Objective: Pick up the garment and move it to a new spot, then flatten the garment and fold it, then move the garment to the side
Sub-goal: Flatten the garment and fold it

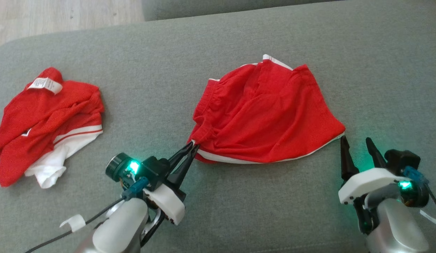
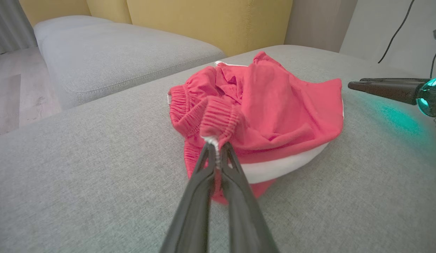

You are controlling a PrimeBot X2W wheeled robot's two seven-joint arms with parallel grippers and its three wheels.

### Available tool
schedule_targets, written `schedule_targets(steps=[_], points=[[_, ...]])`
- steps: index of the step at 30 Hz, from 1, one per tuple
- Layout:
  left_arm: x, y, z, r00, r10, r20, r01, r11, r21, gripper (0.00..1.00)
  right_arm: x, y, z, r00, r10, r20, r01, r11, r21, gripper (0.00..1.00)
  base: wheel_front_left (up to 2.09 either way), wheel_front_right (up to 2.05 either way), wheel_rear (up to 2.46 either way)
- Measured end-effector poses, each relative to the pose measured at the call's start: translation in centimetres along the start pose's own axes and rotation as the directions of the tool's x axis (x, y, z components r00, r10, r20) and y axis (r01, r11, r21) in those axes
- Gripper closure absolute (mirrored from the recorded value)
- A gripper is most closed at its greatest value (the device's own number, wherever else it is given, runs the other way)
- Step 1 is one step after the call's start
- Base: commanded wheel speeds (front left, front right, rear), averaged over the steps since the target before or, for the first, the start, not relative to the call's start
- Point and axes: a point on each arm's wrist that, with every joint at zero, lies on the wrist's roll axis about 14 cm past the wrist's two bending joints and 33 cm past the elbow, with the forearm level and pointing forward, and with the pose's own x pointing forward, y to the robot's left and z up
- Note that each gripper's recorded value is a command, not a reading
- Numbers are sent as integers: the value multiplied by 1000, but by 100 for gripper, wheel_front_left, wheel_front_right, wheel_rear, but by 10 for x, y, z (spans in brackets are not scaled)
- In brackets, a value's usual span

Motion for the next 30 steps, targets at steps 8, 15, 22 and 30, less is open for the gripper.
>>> schedule_targets(steps=[8, 15, 22, 30], points=[[1, 1, -6, 1000, 5, -6, -5, 1000, -22, 100, 18, 9, -15, 996, 23, -85, -27, 998, -49, 0, 0, 0, 0], [2, 2, -5, 1000, 6, -1, -6, 1000, -23, 100, 32, 15, -11, 993, 41, -113, -55, 991, -125, 0, 0, 0, 0], [1, 3, 3, 1000, 7, 13, -7, 1000, -5, 100, 33, 18, -13, 990, 48, -134, -68, 986, -149, 100, 0, 0, 0], [-4, 5, 12, 999, 32, 27, -32, 999, 8, 100, 22, 13, 0, 996, 35, -81, -45, 991, -127, 100, 0, 0, 0]])
